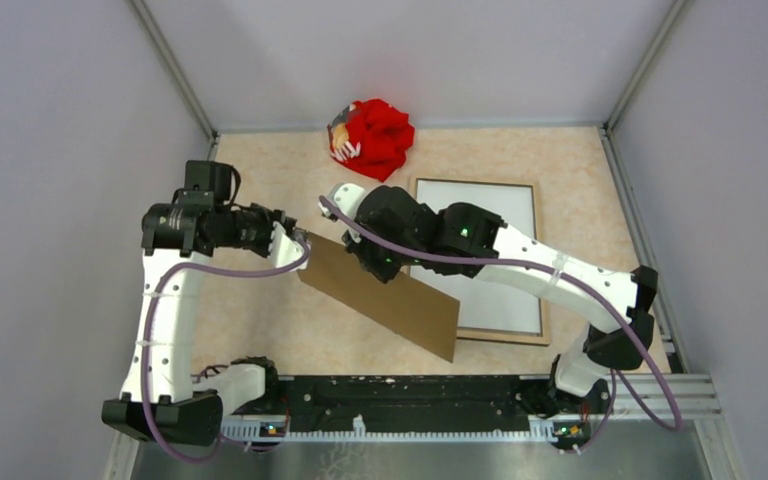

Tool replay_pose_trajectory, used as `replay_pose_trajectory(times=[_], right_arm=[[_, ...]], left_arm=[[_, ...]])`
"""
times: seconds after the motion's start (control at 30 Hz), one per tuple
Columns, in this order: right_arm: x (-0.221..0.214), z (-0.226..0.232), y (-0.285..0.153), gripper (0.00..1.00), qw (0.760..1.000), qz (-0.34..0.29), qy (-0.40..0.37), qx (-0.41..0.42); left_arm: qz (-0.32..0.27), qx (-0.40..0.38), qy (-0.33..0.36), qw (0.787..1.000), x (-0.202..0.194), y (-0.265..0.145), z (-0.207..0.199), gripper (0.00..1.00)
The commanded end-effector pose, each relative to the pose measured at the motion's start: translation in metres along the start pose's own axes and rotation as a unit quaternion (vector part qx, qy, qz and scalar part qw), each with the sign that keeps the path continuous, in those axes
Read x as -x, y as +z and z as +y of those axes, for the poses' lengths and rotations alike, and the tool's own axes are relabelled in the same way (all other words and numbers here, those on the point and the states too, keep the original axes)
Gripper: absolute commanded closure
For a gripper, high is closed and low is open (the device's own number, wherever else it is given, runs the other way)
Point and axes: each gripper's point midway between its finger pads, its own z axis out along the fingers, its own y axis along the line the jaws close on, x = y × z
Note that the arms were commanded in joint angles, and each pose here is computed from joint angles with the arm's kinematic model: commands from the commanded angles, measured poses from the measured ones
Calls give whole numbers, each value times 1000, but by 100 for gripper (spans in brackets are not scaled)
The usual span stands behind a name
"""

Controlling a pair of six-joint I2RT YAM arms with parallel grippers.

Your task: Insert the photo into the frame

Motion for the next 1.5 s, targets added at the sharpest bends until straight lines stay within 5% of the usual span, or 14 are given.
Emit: replay_pose_trajectory(times=[0.0,0.07,0.23,0.33,0.47,0.6,0.7,0.8,1.1,1.3,1.47], right_arm=[[56,29,-35,96,991,-106,40,73],[62,45,-41,85,986,-110,54,117],[84,83,-77,57,956,-151,87,234],[97,87,-99,50,945,-177,96,257],[107,85,-119,44,940,-193,113,259],[111,37,-119,35,947,-212,171,171],[102,-17,-118,33,939,-222,235,120],[90,-62,-116,32,925,-239,277,100],[34,-137,-124,17,935,-230,268,-21],[-7,-203,-144,9,918,-234,310,-82],[-41,-240,-133,10,899,-236,368,-21]], left_arm=[[3,-28,9,1000,-1,0,-9,89],[11,-30,26,999,0,-5,-8,100],[23,2,100,995,13,-25,4,100],[37,19,163,986,22,-38,8,100],[87,31,229,969,23,-61,18,100],[116,81,291,946,39,-87,41,100],[107,177,363,908,66,-100,65,100],[68,273,461,841,99,-99,75,100],[-36,383,638,667,154,-82,53,100],[-39,392,660,639,161,-85,50,100],[-44,406,660,631,169,-93,48,100]])
